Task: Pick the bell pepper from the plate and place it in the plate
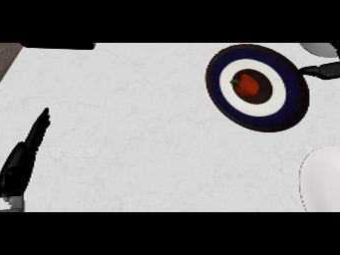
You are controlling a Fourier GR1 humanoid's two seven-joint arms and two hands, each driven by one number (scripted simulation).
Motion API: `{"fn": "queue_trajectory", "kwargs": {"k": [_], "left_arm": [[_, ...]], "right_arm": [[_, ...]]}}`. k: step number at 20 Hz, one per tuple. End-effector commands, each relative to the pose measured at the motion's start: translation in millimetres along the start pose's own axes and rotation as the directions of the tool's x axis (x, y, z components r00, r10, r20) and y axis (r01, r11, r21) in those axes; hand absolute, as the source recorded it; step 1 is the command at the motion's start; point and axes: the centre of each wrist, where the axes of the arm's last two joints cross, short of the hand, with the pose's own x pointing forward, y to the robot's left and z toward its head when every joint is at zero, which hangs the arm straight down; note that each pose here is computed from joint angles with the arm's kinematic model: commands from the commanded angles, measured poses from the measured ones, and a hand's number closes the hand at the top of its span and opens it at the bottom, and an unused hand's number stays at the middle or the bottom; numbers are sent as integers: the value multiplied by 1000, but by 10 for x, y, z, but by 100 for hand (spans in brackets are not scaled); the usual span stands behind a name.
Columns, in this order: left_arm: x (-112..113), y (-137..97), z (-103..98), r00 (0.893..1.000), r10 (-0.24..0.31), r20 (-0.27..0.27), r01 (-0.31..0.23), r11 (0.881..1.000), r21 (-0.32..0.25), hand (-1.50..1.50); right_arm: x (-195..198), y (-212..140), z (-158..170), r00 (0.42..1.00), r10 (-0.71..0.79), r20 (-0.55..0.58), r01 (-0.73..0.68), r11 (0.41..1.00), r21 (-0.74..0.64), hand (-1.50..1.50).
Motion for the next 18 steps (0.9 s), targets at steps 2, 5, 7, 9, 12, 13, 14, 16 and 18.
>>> {"fn": "queue_trajectory", "kwargs": {"k": [2,5,7,9,12,13,14,16,18], "left_arm": [[55,33,-57,1000,-16,11,16,1000,6,0],[-49,25,27,1000,1,8,-1,1000,-11,0],[59,89,-83,999,10,31,-9,1000,-14,0],[44,83,-10,999,-7,32,7,1000,-2,0],[-49,2,-19,1000,8,17,-8,1000,-20,0],[36,-28,-57,999,12,47,-11,1000,-12,0],[43,-2,-55,999,15,43,-14,1000,-27,0],[69,18,-96,999,6,40,-6,1000,-6,0],[75,-7,-59,999,18,45,-17,999,-33,0]], "right_arm": [[-57,-410,302,991,-126,54,130,988,-79,-150],[-91,-615,488,984,-149,95,157,984,-87,-150],[-126,-725,616,985,-126,113,135,988,-74,-150],[-195,-826,775,987,-107,122,117,990,-77,-150],[-4,-950,732,986,-91,140,104,990,-93,-150],[-18,-971,766,987,-85,135,97,992,-81,-150],[-31,-944,750,988,-78,133,89,993,-79,-150],[-76,-1020,871,990,-74,116,85,992,-89,-150],[0,-1106,898,989,-74,126,88,990,-111,-150]]}}
